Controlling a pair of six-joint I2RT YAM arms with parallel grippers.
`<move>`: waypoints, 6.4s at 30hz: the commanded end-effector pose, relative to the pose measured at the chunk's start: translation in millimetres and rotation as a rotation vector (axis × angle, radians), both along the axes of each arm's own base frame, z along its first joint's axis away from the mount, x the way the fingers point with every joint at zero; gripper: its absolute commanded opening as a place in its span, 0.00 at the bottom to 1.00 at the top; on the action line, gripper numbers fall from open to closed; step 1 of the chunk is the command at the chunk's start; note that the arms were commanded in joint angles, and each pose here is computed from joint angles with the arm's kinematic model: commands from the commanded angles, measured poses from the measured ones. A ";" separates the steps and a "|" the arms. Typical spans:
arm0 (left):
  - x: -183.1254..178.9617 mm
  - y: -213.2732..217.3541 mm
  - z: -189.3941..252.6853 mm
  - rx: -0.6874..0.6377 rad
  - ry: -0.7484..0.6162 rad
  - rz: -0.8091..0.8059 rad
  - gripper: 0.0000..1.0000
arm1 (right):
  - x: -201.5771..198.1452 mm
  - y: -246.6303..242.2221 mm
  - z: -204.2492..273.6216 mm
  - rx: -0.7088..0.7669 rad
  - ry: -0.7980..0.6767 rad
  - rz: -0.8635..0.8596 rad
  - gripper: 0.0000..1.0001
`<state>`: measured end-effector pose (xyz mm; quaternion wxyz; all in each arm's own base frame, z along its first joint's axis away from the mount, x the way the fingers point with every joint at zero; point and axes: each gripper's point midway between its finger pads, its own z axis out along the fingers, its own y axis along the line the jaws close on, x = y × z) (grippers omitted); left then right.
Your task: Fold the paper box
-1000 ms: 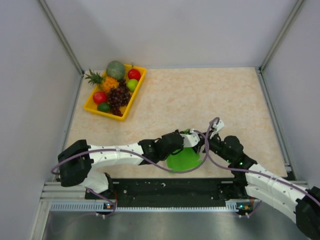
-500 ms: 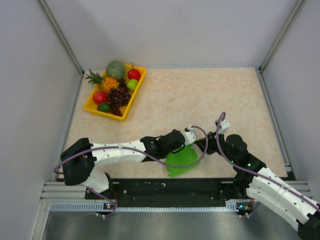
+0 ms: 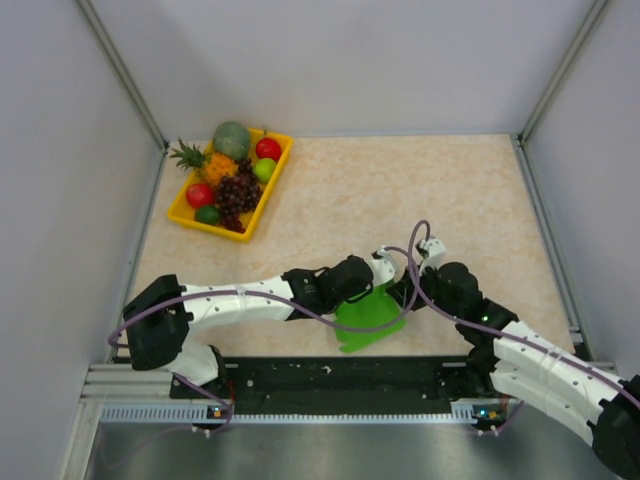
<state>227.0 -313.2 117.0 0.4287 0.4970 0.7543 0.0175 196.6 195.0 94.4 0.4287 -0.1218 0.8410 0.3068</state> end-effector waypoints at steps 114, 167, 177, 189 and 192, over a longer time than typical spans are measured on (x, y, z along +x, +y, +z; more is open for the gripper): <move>-60.5 16.4 78.3 -0.599 -0.073 -0.353 0.00 | -42.9 19.5 132.0 0.588 -0.055 0.578 0.63; -37.2 -7.9 91.4 -0.519 -0.081 -0.331 0.00 | -24.9 60.5 68.8 0.198 0.017 0.309 0.30; -37.6 -21.2 46.8 -0.415 0.115 -0.259 0.00 | -18.5 52.1 11.2 0.012 0.026 0.208 0.31; -37.5 -32.5 8.4 -0.334 0.216 -0.246 0.00 | -7.4 41.7 -22.2 -0.103 0.027 0.143 0.31; -42.4 -36.5 -1.5 -0.311 0.248 -0.276 0.00 | -5.5 46.4 -23.3 -0.112 0.033 0.157 0.28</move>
